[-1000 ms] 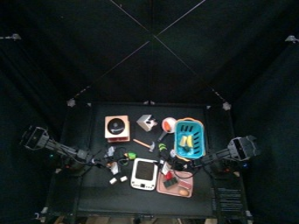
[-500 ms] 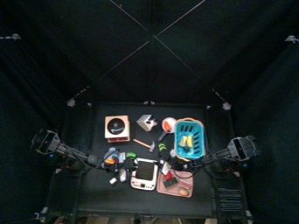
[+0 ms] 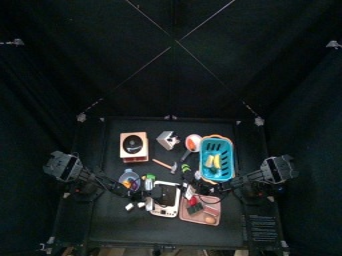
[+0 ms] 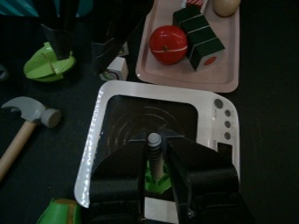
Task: Place green screw on stove
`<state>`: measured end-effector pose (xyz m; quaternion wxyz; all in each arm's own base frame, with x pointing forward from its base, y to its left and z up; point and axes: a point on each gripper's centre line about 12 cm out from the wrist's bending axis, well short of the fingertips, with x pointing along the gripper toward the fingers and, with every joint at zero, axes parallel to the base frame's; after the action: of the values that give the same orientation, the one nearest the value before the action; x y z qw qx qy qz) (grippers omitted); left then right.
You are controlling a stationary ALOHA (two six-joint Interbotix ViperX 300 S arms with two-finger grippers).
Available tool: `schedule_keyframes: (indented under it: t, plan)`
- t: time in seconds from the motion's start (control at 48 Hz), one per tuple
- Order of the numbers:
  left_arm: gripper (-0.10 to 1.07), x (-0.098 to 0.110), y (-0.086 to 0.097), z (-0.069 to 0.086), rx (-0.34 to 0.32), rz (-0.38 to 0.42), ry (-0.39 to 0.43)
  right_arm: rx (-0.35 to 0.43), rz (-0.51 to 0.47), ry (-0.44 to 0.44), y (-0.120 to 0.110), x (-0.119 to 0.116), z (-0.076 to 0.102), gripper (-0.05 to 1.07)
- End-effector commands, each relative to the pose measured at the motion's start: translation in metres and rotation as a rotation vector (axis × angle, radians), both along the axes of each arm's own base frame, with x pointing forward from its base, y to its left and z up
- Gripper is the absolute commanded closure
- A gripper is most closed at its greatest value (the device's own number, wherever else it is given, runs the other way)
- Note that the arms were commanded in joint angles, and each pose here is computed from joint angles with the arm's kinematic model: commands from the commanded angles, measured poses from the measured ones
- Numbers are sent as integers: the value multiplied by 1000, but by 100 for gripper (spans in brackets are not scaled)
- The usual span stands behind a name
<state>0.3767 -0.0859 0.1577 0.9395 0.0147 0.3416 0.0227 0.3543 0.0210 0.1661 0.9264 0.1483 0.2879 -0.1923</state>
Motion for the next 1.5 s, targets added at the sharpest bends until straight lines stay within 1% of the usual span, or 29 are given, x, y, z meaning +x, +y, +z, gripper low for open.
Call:
schedule_keyframes:
  t: [0.0, 0.146, 0.375, 0.708, 1.479]
  plan:
    - [37, 9, 0, 8, -5, 4, -25, 5, -1, -38, -1, 2, 13, 19]
    - [32, 11, 2, 7, -6, 11, -24, 5, -1, -38, -1, 2, 13, 19]
    - [29, 13, 6, 9, -8, 30, -31, 5, -1, -38, -1, 2, 13, 19]
    - [28, 18, 5, 22, -9, 26, -67, 5, -1, -38, -1, 2, 13, 19]
    - [28, 16, 6, 20, -12, 30, -60, 5, -1, -38, -1, 2, 13, 19]
